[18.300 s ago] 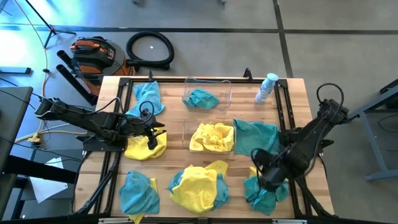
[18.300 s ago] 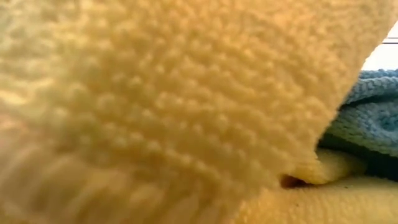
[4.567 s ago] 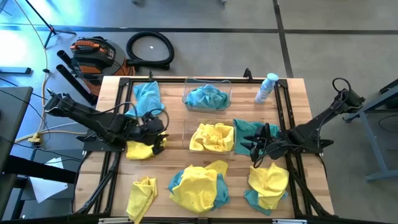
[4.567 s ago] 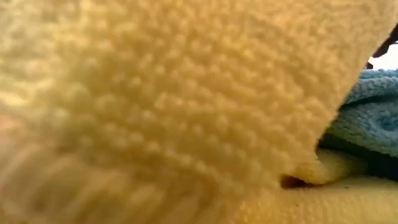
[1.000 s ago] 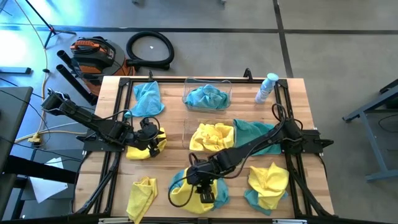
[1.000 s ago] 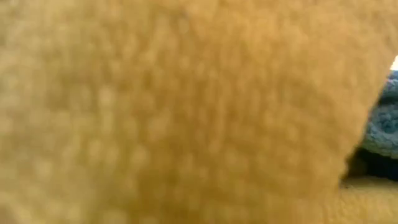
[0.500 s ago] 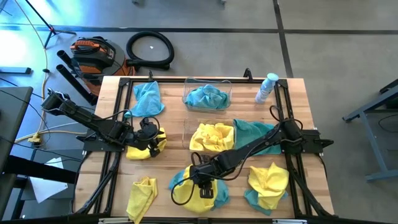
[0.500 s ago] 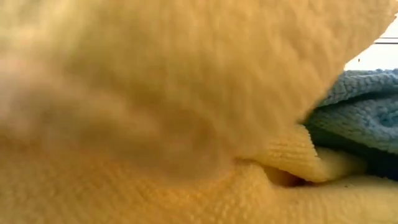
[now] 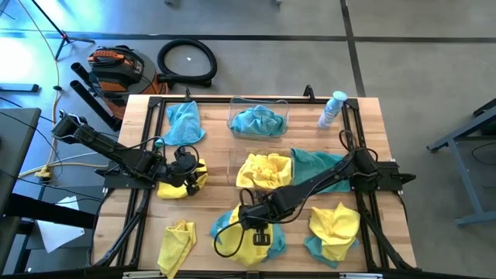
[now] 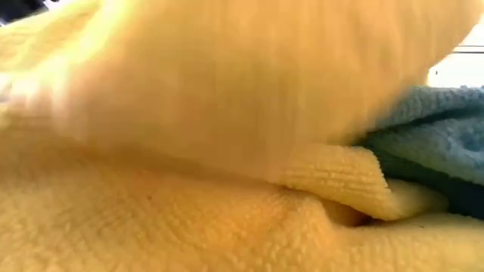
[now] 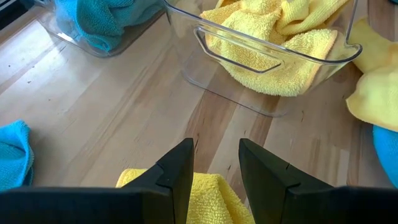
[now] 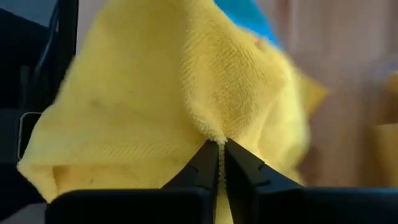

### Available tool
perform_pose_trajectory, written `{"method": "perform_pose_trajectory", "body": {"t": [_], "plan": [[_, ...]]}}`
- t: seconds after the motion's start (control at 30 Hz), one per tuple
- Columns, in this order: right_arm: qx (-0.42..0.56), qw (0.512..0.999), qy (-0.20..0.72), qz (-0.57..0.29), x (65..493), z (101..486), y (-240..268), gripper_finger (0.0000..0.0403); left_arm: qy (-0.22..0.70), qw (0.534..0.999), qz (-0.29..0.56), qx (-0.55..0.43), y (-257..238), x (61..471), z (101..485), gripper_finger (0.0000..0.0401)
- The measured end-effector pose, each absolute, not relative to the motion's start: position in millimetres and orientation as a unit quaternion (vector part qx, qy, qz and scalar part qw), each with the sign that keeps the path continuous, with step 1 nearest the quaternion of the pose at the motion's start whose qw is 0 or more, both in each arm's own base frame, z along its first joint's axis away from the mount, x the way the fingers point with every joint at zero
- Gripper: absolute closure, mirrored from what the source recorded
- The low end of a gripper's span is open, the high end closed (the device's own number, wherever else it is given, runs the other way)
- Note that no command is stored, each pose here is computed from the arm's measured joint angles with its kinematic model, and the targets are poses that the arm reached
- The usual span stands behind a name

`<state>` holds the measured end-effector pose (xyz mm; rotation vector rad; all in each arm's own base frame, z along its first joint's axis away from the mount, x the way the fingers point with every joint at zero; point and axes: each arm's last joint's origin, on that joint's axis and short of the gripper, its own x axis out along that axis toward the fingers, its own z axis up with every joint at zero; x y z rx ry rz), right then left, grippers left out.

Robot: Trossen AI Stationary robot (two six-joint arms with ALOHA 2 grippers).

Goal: Sort microfiber towel by color & place in baskets
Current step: Put the yellow towel into the bottom transparent bin

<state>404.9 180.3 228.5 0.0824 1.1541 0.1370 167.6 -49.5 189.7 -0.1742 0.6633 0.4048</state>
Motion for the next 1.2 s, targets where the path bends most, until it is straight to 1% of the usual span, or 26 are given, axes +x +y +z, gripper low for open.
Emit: {"method": "perform_pose_trajectory", "body": {"t": [0.1, 0.2, 0.37, 0.7, 0.8, 0.9, 1.0, 1.1, 1.2], "plan": [[-0.002, 0.85, 0.525, 0.046, 398.7, 258.8, 180.2, 0.0399, 0.323, 0.922, 0.197, -0.085, -49.5, 167.6, 189.8, 0.0284], [-0.035, 0.866, 0.498, 0.017, 391.6, 289.8, 174.6, 0.0395, 0.324, 0.921, 0.197, -0.083, -49.4, 167.4, 189.6, 0.0284], [-0.09, 0.884, 0.455, -0.054, 376.2, 333.5, 154.6, 0.04, 0.324, 0.922, 0.197, -0.083, -49.4, 167.5, 189.6, 0.0284], [-0.134, 0.91, 0.346, -0.185, 341.9, 408.7, 96.1, 0.0402, 0.324, 0.922, 0.196, -0.081, -49.4, 167.6, 189.7, 0.0284], [-0.127, 0.919, 0.31, -0.211, 338.1, 426.4, 75.3, 0.0402, 0.323, 0.922, 0.196, -0.081, -49.4, 167.6, 189.8, 0.0284], [-0.119, 0.929, 0.275, -0.217, 338.4, 440.6, 55.6, 0.0402, 0.324, 0.922, 0.196, -0.081, -49.4, 167.6, 189.7, 0.0284], [-0.105, 0.94, 0.251, -0.207, 345.2, 446.5, 38.5, 0.0402, 0.324, 0.922, 0.196, -0.08, -49.4, 167.6, 189.7, 0.0284], [-0.077, 0.951, 0.239, -0.18, 354.7, 445.4, 25.8, 0.0402, 0.325, 0.922, 0.196, -0.078, -49.4, 167.5, 189.6, 0.0284], [-0.068, 0.95, 0.257, -0.165, 366.1, 434.1, 21.0, 0.0402, 0.326, 0.922, 0.196, -0.078, -49.3, 167.3, 189.5, 0.0284]]}}
